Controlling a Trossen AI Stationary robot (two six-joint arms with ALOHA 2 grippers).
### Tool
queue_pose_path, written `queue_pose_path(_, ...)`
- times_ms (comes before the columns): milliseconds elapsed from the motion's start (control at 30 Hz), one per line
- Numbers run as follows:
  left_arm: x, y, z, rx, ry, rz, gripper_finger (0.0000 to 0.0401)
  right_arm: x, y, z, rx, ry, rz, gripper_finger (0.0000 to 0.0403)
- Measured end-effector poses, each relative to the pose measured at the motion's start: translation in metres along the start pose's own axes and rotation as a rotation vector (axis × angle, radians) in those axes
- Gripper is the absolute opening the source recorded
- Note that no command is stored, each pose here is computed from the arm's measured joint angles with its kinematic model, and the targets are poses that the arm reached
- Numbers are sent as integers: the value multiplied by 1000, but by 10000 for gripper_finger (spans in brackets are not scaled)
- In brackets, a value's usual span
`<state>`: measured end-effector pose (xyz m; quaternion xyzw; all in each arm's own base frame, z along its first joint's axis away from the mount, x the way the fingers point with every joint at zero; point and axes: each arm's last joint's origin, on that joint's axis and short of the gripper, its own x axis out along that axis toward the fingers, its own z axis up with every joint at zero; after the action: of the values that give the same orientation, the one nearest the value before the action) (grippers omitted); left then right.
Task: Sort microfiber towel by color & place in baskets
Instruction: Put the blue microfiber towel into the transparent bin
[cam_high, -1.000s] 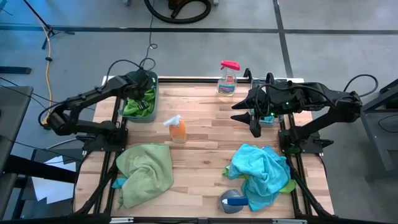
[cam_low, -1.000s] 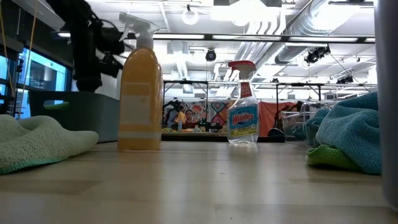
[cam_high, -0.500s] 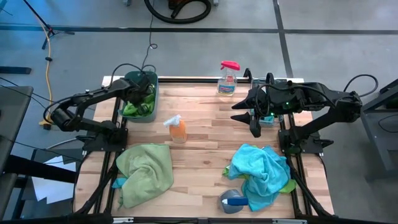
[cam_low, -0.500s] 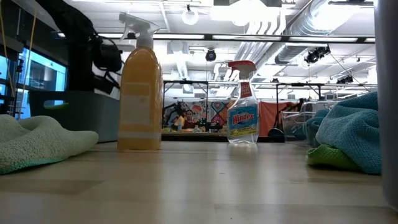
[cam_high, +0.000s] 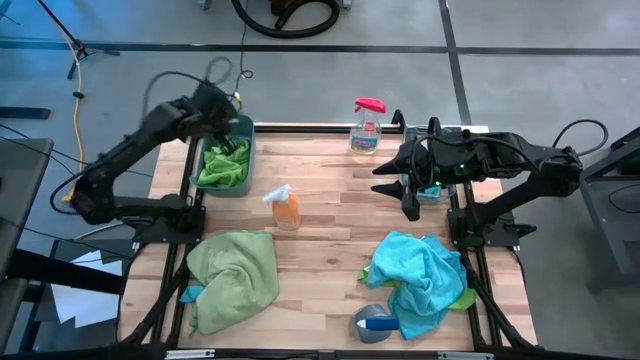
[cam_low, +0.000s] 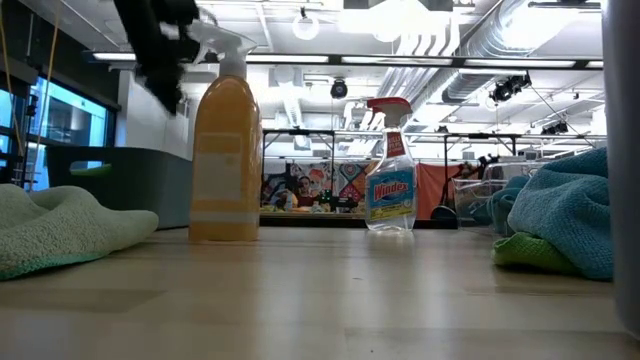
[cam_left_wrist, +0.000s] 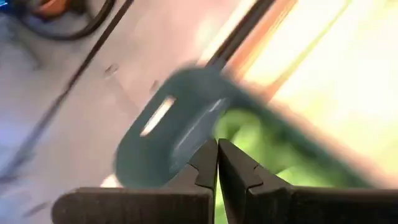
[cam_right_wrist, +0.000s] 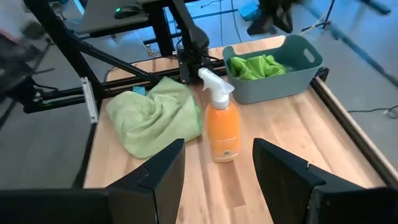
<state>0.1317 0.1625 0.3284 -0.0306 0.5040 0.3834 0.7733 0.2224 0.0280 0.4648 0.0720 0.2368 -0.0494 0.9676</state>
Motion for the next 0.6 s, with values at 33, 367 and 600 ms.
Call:
queue_pose_path(33, -11, 1, 2, -48, -62, -53, 1, 0, 0, 0, -8, -3, -11, 185)
queue_pose_path(367, -113, -13, -16, -276, -705, -572, 1, 0, -7, 5, -84, -65, -149, 185)
queue_pose_path(600, -142, -23, -48, -388, -895, -676, 1, 2, -26, 10, -98, -62, -188, 185)
